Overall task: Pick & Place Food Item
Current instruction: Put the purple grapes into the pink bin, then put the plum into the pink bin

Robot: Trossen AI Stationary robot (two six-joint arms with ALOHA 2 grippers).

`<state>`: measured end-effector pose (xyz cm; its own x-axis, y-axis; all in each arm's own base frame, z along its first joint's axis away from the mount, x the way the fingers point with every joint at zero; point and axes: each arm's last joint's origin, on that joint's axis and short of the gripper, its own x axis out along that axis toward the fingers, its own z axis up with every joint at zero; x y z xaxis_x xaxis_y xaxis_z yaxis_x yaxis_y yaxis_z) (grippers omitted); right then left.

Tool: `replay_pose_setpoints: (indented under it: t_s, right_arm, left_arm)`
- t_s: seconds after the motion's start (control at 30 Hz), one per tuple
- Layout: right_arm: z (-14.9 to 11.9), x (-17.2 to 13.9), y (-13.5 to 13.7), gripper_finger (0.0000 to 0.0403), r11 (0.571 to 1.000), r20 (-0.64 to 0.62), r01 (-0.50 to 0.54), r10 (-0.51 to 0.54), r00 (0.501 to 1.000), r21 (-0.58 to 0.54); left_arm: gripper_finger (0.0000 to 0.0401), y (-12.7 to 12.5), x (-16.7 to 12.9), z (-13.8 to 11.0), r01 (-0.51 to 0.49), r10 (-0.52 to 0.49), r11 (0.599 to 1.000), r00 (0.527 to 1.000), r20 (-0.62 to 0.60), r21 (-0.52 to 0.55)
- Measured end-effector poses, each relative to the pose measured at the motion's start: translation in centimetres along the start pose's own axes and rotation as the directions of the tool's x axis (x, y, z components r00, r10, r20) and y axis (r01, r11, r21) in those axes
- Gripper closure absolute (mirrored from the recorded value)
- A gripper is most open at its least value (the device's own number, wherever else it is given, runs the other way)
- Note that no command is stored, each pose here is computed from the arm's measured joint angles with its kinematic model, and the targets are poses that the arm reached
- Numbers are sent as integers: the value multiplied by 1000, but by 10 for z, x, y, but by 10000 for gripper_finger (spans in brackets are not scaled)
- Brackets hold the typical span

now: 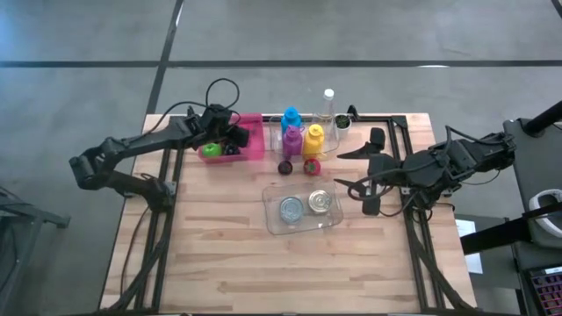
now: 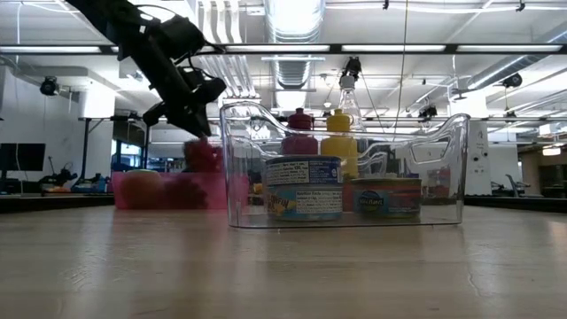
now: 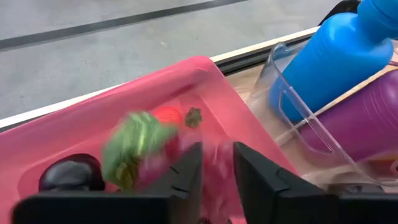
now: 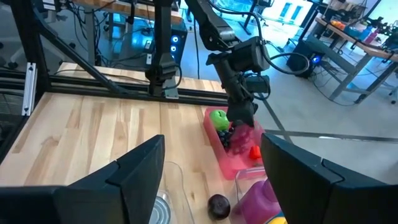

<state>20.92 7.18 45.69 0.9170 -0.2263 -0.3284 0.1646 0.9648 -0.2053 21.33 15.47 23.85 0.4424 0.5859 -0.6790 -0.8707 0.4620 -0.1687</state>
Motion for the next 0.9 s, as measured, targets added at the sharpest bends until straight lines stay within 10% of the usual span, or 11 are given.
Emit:
replay_pose_setpoints:
  t_s: [0.43,0.63,0.8,0.9]
  right_arm:
    - [0,0,0,120,1000,0,0,0,1000,1]
    - [0,0,0,115,1000,0,0,0,1000,1]
    - [0,0,0,120,1000,-1,0,0,1000,1]
    - [0,0,0,125,1000,-1,0,0,1000,1]
  left_arm:
    - [204,-7,-5,7,132,-132,991,991,-9,11]
    - [190,-34,-13,-5,513,-487,830,858,-165,218]
    - [193,-64,-25,-24,563,-527,746,826,-201,355]
    - [201,-79,-26,-33,497,-480,763,864,-153,412]
